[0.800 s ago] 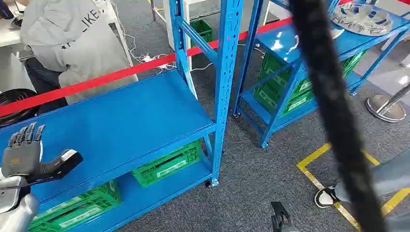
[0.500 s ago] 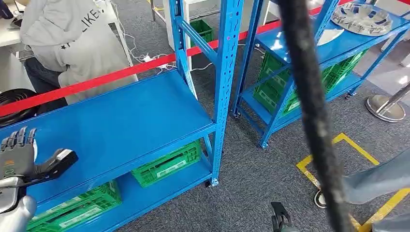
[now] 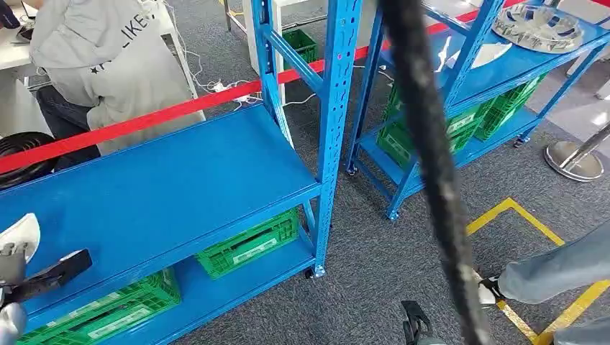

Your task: Take the parts from the cabinet and place them on the table.

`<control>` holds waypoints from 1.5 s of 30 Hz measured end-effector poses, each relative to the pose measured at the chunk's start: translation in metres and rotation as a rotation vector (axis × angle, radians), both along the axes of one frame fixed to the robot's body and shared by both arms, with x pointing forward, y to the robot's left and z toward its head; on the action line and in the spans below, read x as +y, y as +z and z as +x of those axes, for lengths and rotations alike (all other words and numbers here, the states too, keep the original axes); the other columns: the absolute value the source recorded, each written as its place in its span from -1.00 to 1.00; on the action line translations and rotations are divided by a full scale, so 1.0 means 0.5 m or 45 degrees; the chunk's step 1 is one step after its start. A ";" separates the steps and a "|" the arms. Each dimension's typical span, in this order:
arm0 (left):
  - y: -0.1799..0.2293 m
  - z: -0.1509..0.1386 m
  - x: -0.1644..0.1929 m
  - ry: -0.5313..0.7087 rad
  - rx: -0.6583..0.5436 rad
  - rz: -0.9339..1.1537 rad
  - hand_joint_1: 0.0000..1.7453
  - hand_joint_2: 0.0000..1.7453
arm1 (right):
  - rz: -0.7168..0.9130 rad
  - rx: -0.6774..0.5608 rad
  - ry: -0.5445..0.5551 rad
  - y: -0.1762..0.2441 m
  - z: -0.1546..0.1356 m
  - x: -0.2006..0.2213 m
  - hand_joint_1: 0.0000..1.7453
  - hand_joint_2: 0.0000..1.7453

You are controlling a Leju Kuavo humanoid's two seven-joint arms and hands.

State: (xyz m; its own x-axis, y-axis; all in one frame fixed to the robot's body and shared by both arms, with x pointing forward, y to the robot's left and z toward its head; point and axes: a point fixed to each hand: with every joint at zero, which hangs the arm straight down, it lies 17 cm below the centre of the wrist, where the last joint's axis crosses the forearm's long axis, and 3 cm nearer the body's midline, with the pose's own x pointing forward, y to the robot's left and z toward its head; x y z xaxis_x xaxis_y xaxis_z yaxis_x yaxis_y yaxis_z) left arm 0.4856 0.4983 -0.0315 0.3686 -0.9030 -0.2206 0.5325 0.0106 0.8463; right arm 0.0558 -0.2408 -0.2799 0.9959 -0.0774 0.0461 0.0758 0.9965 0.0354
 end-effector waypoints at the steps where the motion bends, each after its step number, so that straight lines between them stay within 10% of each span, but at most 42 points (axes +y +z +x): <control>1: -0.001 -0.004 0.008 0.009 0.009 0.002 -1.00 -1.00 | 0.001 0.000 0.001 0.000 0.000 0.000 -1.00 -1.00; 7: -0.004 -0.014 0.025 0.017 0.020 0.003 -1.00 -1.00 | 0.004 -0.001 0.001 0.000 0.001 0.001 -1.00 -1.00; 8: -0.004 -0.014 0.025 0.013 0.019 0.001 -1.00 1.00 | 0.004 -0.001 0.001 0.000 0.000 0.001 -1.00 -1.00; 31: 0.064 0.059 -0.024 -0.128 -0.254 0.012 -1.00 1.00 | 0.007 -0.003 -0.019 0.000 0.001 0.001 -1.00 -1.00; 32: 0.066 0.062 -0.028 -0.141 -0.258 0.003 -1.00 -1.00 | 0.007 -0.003 -0.017 0.000 0.001 0.001 -1.00 -1.00; 40: 0.047 0.055 -0.049 -0.173 -0.241 -0.039 -1.00 -1.00 | 0.005 -0.002 -0.012 0.000 0.001 0.000 -1.00 -1.00; 41: 0.046 0.055 -0.051 -0.173 -0.243 -0.047 -1.00 1.00 | 0.004 -0.003 -0.012 0.000 0.001 0.000 -1.00 -1.00; 45: 0.050 0.061 -0.062 -0.182 -0.279 -0.080 -1.00 1.00 | 0.004 -0.003 -0.011 0.000 0.001 0.000 -1.00 -1.00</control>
State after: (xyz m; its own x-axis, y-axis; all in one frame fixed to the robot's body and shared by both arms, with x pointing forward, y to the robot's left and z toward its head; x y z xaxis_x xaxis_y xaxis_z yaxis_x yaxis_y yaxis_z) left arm 0.5163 0.4672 -0.0063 0.2688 -0.9588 -0.0914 0.3363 0.0045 0.9418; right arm 0.0564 -0.2406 -0.2798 0.9951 -0.0862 0.0481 0.0843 0.9957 0.0389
